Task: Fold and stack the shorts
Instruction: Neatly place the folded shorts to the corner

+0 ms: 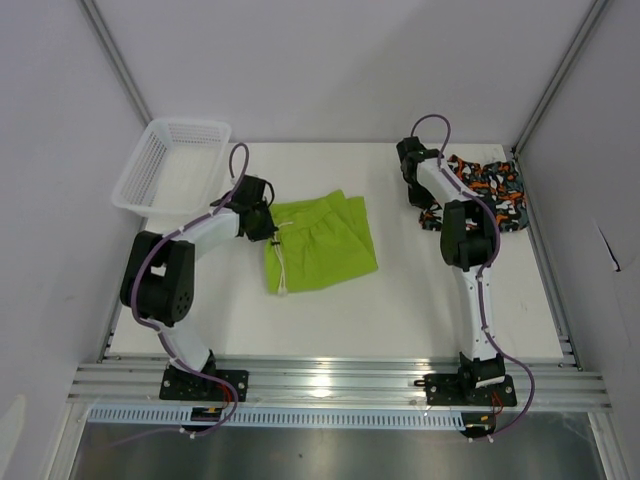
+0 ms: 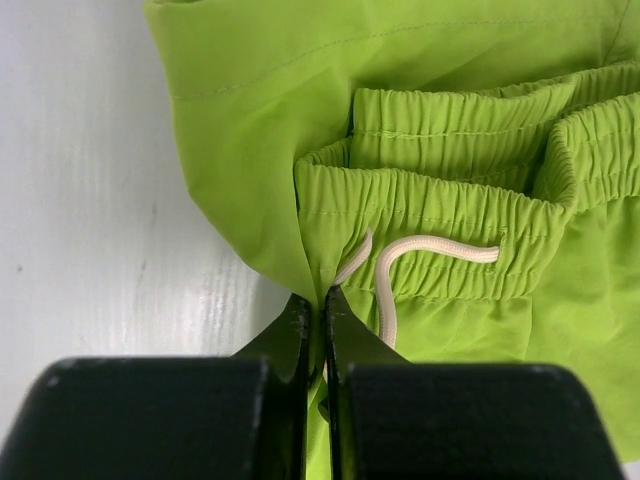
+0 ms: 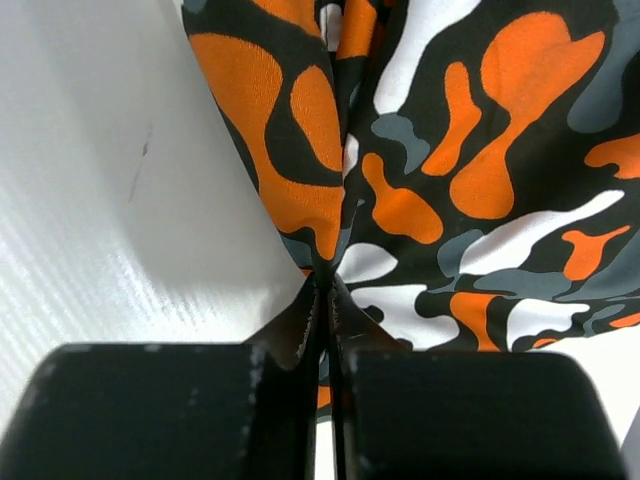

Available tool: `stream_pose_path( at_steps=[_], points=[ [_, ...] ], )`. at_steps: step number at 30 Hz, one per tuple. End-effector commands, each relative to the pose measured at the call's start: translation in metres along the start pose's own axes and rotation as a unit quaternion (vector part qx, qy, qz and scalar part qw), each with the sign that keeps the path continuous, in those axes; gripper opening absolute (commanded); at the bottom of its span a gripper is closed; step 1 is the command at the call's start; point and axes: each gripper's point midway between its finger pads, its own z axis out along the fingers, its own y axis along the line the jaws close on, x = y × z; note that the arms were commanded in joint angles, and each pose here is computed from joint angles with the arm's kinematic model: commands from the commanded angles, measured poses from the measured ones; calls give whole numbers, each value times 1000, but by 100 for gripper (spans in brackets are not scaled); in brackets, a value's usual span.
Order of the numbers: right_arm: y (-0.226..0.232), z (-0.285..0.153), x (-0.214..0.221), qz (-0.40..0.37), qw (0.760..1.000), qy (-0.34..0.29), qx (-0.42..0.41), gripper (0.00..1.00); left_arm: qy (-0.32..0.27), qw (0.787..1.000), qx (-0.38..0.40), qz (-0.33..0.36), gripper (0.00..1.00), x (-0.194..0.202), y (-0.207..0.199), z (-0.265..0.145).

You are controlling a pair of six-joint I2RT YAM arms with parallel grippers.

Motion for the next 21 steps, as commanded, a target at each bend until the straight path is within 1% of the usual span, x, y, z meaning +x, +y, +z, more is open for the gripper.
stream_pose_path(
  at_steps=[1,3,6,7,10,12,14,15,16,17,18,19,20,21],
  points=[
    [21,-25,-5,-4,998,-16,-53,0,-24,1000,10,-2,0,-16,8,-17],
    [27,-28,1,-9,998,-18,-59,0,-23,1000,8,-6,0,-15,14,-17],
    [46,-49,6,-18,996,-30,-87,0,-26,1000,4,-12,0,-15,23,-19],
    [56,-62,6,-25,994,-41,-95,0,-29,999,4,-13,0,-15,26,-21],
    [74,-79,14,-42,992,-49,-104,0,-26,1000,0,-16,0,-11,33,-22],
    [86,-93,18,-46,989,-52,-127,0,-24,1000,-4,-15,0,-8,38,-23],
    [96,-108,20,-54,987,-61,-138,4,-29,999,-5,-15,0,-9,40,-26],
    [97,-113,20,-47,987,-63,-141,9,-27,999,-7,-16,0,-7,44,-26],
    [98,-117,19,-43,987,-66,-143,36,-29,999,-8,-17,0,-7,45,-27],
    [100,-121,17,-38,985,-71,-151,48,-30,999,-7,-17,0,-7,45,-27],
    [104,-132,16,-35,981,-75,-177,55,-34,999,-5,-17,0,-8,45,-28],
    [107,-137,15,-33,978,-77,-192,65,-33,999,-5,-18,0,-7,46,-27],
    [110,-143,11,-30,974,-82,-208,69,-32,999,-5,-18,0,-6,46,-26],
    [117,-154,11,-28,965,-80,-248,70,-30,999,-7,-19,0,-5,46,-25]
  ],
)
